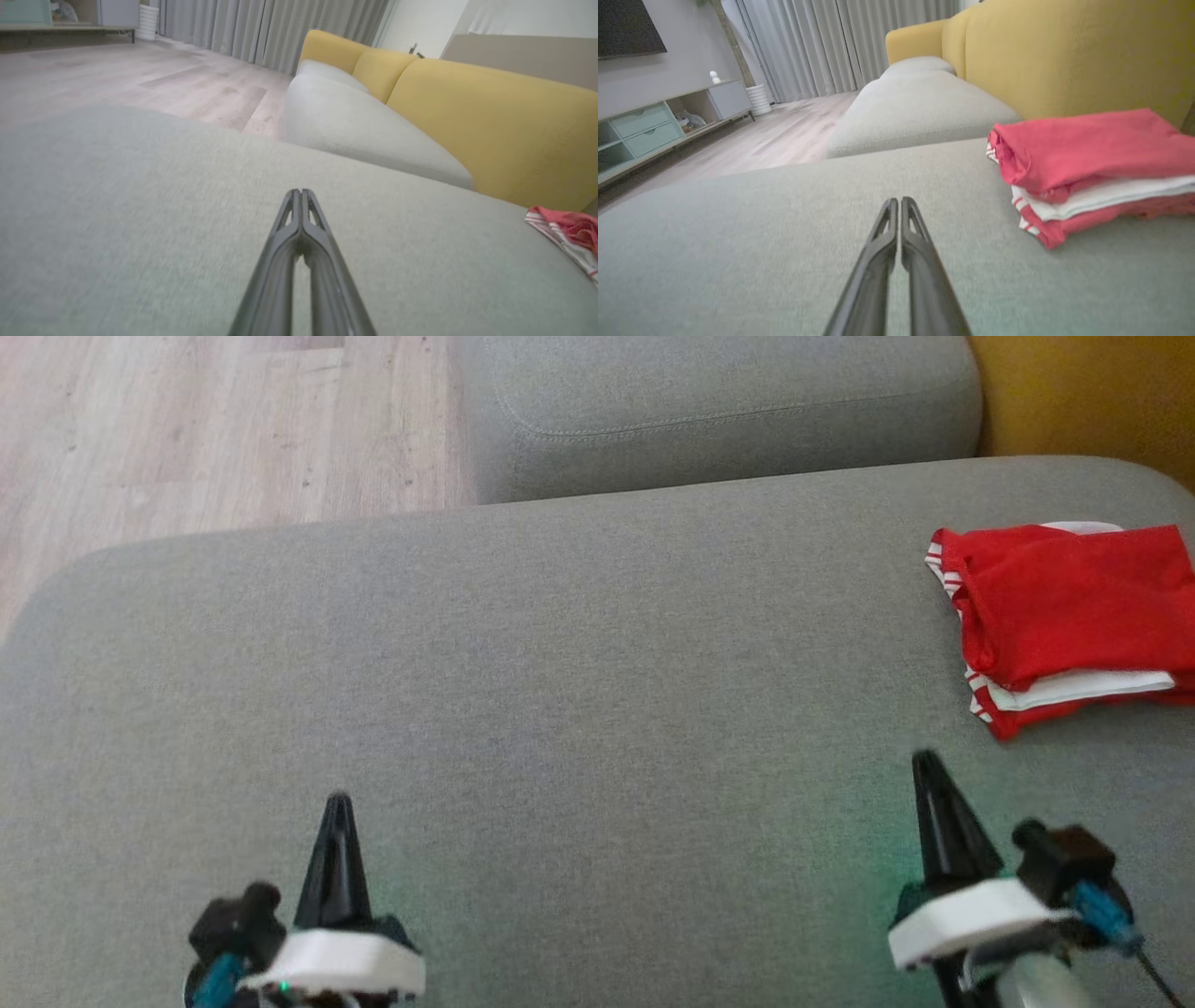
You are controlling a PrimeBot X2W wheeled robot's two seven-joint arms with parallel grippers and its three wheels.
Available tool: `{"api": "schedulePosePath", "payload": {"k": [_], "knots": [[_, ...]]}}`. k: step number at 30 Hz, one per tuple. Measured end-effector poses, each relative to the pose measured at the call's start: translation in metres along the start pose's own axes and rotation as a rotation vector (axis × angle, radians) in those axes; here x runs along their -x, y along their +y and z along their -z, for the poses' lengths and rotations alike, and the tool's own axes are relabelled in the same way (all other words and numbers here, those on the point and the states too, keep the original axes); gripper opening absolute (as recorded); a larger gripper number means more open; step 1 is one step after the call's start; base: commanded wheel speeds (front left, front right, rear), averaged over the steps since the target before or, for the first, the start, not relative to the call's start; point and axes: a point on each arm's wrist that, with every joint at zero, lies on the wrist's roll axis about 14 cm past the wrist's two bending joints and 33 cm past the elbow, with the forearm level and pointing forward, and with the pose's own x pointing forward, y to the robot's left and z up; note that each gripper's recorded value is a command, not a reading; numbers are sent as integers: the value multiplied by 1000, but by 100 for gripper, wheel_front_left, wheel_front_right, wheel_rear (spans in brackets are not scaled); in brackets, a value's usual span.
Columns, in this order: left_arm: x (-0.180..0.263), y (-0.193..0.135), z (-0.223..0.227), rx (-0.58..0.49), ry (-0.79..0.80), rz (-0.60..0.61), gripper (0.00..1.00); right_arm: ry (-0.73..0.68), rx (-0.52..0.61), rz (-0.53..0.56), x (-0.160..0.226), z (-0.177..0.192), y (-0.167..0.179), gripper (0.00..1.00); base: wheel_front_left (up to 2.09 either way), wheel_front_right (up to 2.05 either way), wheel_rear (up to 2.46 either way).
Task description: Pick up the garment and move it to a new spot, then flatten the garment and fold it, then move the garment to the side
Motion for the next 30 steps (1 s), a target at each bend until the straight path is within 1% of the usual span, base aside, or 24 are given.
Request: {"api": "schedulePosePath", "payload": {"k": [3,30], "knots": [[6,5,11,25,35,-20,0,32,-34,15,7,10,-2,0,0,0,0],[4,19,8,282,60,-79,0,31,-331,103,5,8,-19,0,0,0,0]]}}
